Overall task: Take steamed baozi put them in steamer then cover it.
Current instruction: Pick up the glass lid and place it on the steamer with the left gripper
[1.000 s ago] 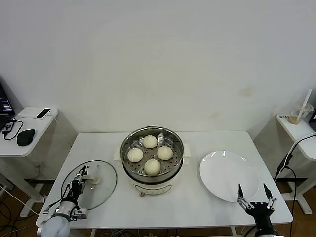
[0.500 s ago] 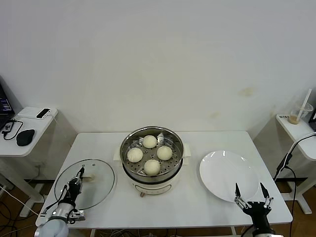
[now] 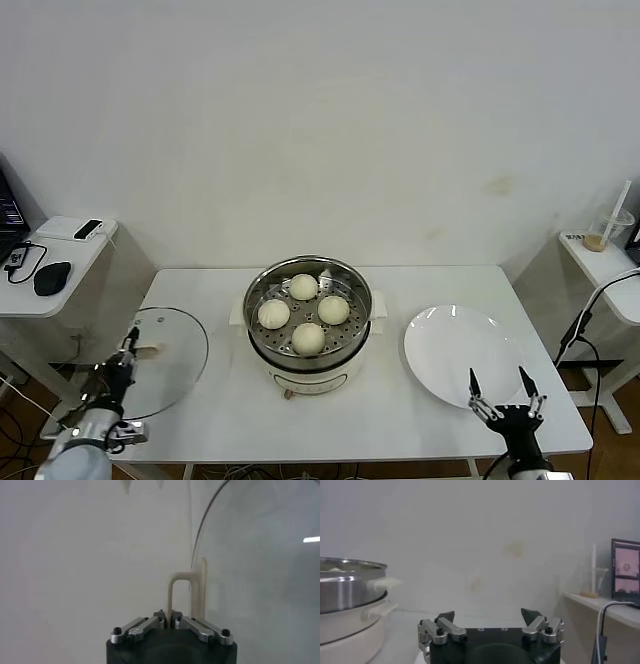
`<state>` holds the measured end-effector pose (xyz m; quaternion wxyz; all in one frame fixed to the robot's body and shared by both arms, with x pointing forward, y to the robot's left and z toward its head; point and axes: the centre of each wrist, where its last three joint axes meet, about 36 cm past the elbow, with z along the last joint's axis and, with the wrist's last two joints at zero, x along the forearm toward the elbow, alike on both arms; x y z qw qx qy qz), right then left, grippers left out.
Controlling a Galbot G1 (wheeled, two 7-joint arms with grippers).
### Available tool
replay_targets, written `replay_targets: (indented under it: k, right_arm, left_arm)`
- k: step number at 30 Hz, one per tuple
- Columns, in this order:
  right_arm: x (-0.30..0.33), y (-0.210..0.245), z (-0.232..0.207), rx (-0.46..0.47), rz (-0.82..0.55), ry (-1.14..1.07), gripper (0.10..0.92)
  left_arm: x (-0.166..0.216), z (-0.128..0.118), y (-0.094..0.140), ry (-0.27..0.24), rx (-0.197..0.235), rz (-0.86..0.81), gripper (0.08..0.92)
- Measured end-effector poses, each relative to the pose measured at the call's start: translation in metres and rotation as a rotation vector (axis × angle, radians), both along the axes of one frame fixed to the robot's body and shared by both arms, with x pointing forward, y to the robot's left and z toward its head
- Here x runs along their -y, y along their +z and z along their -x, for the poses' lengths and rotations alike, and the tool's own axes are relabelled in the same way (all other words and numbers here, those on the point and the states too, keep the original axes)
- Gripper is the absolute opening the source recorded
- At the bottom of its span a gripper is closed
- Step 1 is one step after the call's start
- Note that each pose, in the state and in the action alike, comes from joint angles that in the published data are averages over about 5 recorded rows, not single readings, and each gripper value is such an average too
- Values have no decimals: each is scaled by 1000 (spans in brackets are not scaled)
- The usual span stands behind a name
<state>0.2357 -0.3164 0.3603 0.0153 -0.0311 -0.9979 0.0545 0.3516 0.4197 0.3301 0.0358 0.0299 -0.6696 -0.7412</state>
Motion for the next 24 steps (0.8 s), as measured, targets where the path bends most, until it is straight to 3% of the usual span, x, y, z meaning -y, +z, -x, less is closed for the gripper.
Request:
replay_targets:
  k: [5,10,17,24]
  right_arm:
    - [0,-1,-1,-2,0,5,823]
    - [-2,-2,-1,-5,-3,9,823]
    - [-9,-8,1,-23,-1,24,823]
    - [-15,-13,1,-35,14,38,823]
  left_arm:
    - [-2,0,36,29,27,0,140]
    - [11,-7,74,23,62,17,140]
    - [48,-22,115,-36,74,65,140]
    - [97,-43,129,-110,47,117,140]
